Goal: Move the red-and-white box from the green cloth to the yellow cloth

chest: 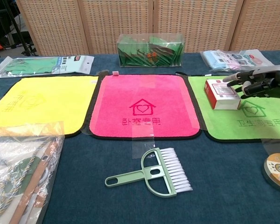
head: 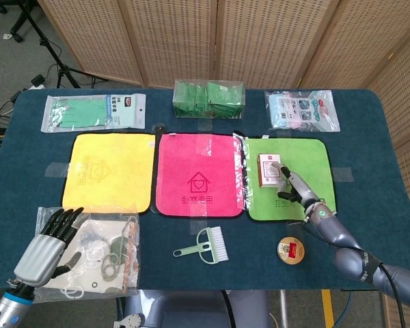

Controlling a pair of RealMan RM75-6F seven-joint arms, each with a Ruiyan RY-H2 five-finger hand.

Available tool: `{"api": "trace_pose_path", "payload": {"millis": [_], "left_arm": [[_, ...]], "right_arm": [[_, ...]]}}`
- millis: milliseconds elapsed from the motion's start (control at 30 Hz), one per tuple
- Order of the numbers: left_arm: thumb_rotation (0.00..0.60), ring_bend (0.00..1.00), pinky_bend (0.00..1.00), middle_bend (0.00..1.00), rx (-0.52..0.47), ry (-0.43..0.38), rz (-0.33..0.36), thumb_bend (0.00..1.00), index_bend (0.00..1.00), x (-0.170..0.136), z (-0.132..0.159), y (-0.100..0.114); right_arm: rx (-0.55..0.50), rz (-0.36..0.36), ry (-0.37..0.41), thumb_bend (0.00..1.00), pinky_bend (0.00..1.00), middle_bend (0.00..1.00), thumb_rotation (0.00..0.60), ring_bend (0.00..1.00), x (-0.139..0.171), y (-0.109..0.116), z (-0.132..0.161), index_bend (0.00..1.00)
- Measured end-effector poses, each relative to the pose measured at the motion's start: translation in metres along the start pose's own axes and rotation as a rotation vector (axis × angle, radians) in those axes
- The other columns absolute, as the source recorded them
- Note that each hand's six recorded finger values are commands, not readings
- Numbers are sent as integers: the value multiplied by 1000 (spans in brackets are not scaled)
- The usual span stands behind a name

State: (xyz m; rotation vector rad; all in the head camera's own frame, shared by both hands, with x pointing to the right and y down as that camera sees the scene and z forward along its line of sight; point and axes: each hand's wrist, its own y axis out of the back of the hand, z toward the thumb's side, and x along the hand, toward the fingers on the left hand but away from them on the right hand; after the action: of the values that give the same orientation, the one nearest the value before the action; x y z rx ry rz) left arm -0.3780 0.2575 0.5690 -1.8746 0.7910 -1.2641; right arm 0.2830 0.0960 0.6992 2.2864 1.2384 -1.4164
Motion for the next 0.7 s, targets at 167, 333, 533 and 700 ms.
{"api": "trace_pose_path", "payload": {"millis": [167, 333, 533, 700], "left_arm": [[600, 0, 0, 0, -2, -11, -4, 345, 0, -2, 3, 0], [600, 0, 0, 0, -2, -20, -7, 346, 0, -3, 6, -1], [600, 0, 0, 0, -1, -20, -19, 345, 0, -2, 6, -4], [600, 0, 0, 0, -3, -19, -24, 345, 0, -2, 6, -5]], "right_arm": [[3, 35, 20, 1000, 0, 0, 600, 0, -1, -16, 9, 55], [7, 60, 32, 1000, 0, 0, 600, 0, -3, -28, 14, 55], [7, 87, 49, 1000, 0, 0, 600, 0, -3, -43, 23, 55], [8, 105, 67, 1000, 0, 0, 600, 0, -1, -54, 32, 55]]}}
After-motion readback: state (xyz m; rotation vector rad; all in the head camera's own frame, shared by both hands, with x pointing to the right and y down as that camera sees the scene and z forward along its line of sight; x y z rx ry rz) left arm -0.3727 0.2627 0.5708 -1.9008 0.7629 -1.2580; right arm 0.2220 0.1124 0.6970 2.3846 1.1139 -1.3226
